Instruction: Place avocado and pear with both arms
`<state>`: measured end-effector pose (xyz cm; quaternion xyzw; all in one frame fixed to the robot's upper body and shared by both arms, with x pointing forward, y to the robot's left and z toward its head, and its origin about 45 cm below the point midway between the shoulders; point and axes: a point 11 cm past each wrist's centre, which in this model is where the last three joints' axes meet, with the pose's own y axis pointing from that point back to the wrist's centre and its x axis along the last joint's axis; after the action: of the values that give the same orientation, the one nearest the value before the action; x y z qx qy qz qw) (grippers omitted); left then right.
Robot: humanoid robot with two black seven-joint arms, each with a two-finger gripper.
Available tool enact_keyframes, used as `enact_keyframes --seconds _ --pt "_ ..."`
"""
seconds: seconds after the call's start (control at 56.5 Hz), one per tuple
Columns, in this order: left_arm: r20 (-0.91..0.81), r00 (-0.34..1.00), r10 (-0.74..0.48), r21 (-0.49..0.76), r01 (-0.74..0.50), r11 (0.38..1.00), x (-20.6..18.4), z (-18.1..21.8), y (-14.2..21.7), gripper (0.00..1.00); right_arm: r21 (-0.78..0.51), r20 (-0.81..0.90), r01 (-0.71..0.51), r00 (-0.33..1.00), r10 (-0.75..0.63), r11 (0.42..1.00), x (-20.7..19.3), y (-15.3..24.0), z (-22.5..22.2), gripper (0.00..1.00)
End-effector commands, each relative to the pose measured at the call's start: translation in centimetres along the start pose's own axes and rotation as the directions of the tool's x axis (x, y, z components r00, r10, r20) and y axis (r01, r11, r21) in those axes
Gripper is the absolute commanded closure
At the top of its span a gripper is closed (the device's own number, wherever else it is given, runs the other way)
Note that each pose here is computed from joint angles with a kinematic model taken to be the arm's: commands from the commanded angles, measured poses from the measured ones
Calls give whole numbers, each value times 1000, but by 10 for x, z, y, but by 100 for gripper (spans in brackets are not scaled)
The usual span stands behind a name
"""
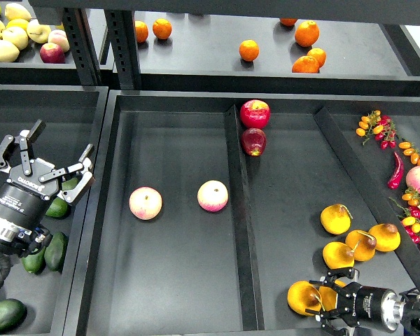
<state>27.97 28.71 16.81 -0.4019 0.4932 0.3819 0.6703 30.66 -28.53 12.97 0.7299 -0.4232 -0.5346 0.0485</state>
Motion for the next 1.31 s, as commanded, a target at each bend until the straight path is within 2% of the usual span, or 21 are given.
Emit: enact_keyframes --seconds 0.0,0.141,0.23,0.301,0.46,0.584,0.69,0.849,1.026,1.167,1.291 --pt "1 1000 3 -3 -3 1000 1 1 1 1 145 98 76 991 -91 986 -40 -25 -38 10" --pt "-7 999 33 -11 -33 999 8 -1 13 1 259 294 127 934 -203 958 -76 -59 -54 8" --pt "-12 999 52 -19 -52 998 12 -1 20 1 309 380 162 882 -278 937 -86 -77 -52 7" --pt "-21 997 73 -18 -74 997 17 -4 28 1 346 416 175 852 -318 922 -87 -82 -52 3" --pt "-38 990 133 -39 -134 990 28 -6 52 1 415 412 162 844 -343 895 -64 -73 -62 2" --pt "-56 986 156 -48 -159 986 33 -8 64 1 422 375 198 850 -369 885 -62 -76 -58 1" --pt "-58 987 151 -43 -154 987 33 -9 61 1 430 331 243 854 -403 869 -61 -77 -53 1" --pt "-56 989 140 -27 -142 990 31 -12 55 1 349 254 348 859 -445 870 -80 -93 -22 0" --pt "-53 991 123 -25 -125 992 32 -7 40 1 305 230 398 851 -472 865 -97 -103 4 0" --pt "-36 996 78 -22 -79 997 23 -1 20 1 384 224 386 843 -490 839 -98 -96 -6 0" --pt "-26 999 48 -17 -48 999 17 2 7 1 512 223 346 831 -510 786 -84 -75 -39 0"
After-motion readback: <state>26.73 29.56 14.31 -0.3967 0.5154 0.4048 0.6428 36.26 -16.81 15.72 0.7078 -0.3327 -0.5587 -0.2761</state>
